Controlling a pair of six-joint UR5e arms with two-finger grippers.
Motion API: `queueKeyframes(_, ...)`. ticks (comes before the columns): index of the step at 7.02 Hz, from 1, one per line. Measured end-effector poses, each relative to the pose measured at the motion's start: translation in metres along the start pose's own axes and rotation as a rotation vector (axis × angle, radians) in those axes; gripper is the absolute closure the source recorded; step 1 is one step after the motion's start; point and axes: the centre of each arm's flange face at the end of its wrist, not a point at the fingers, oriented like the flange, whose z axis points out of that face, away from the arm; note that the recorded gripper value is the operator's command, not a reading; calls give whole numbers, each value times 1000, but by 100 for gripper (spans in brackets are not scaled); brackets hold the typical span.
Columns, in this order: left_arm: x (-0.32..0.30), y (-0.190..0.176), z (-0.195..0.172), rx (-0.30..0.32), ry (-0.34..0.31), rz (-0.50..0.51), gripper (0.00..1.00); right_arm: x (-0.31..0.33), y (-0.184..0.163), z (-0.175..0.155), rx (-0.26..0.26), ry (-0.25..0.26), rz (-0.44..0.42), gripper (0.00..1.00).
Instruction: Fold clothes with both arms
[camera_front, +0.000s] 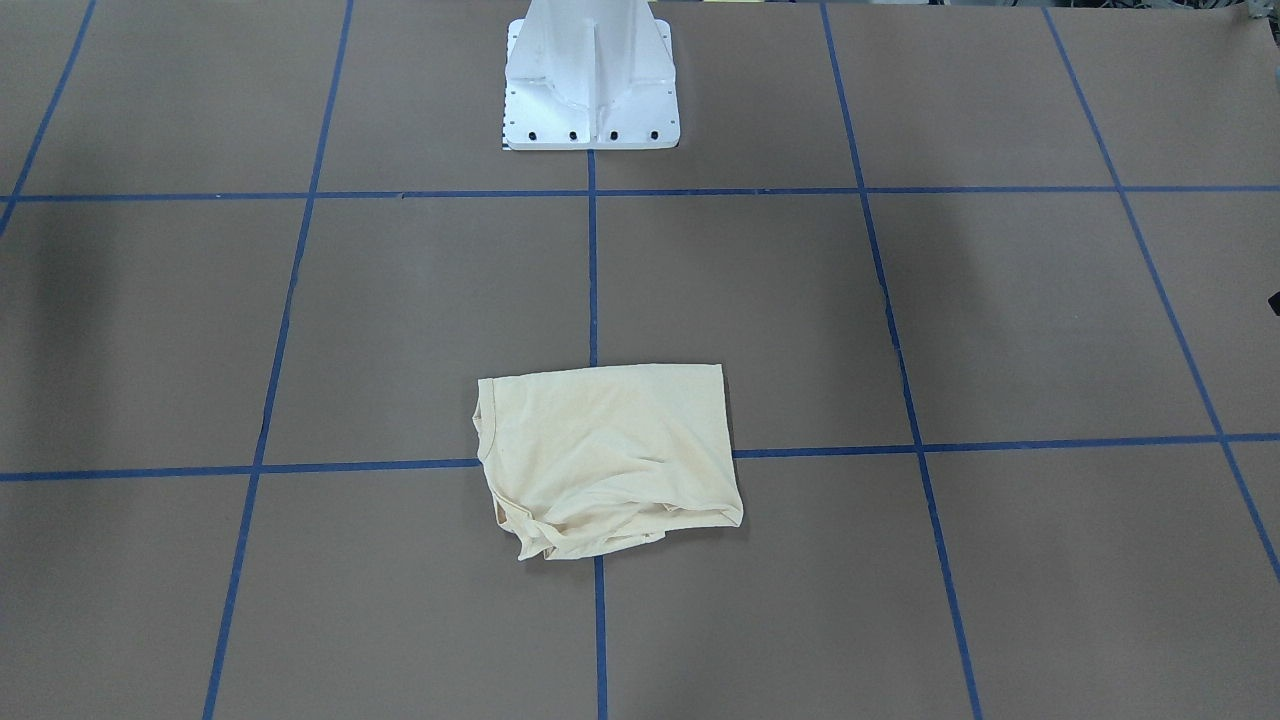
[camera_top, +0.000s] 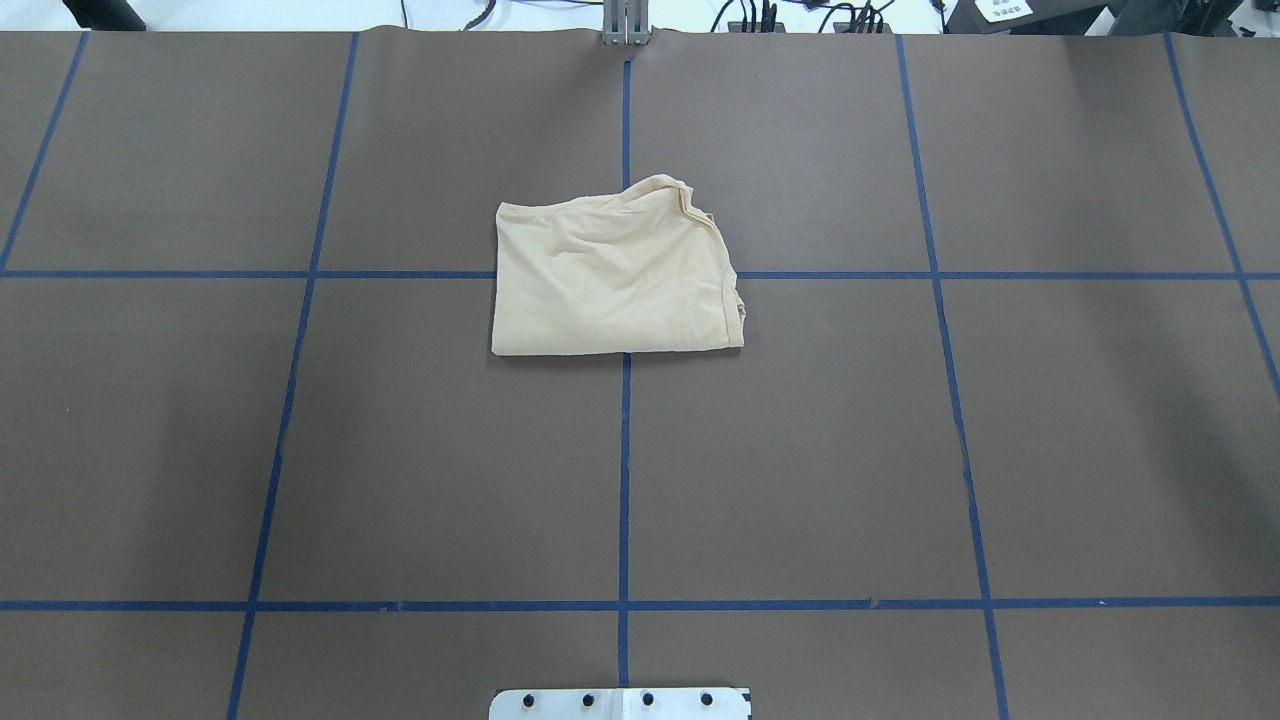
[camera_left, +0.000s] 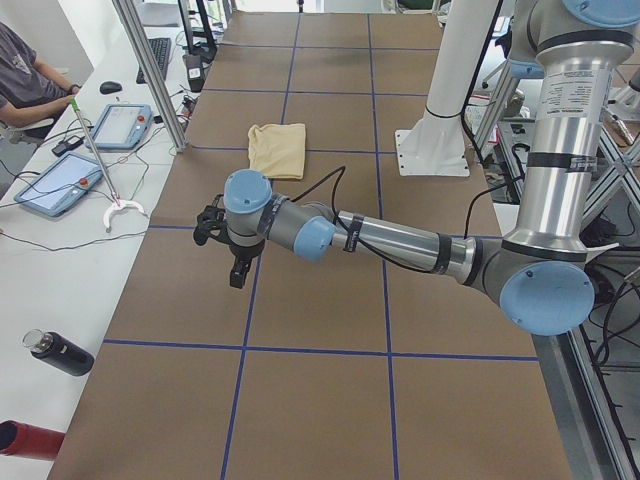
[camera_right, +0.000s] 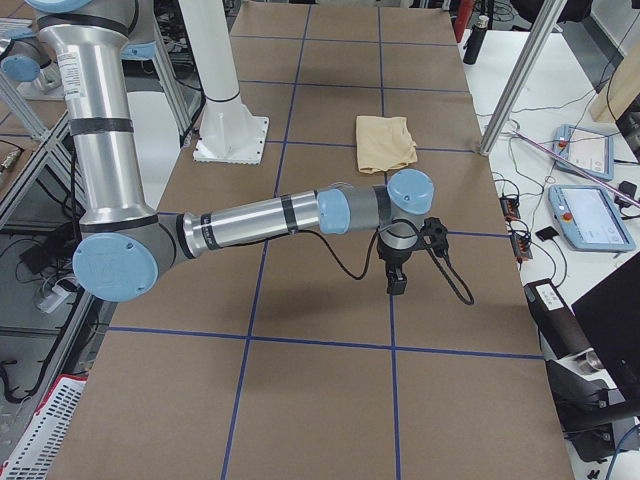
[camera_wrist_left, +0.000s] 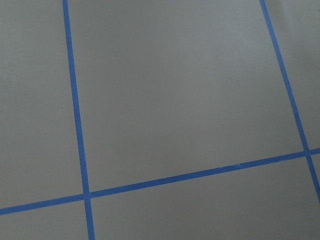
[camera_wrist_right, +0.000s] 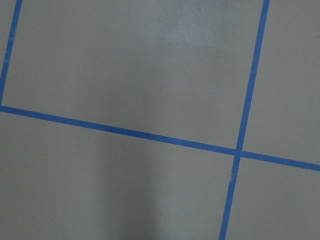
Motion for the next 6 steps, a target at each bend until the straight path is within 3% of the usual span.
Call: queueKeyframes(6,-4,8,-23,36,6,-19,0,1,20,1,-4,0,8,0)
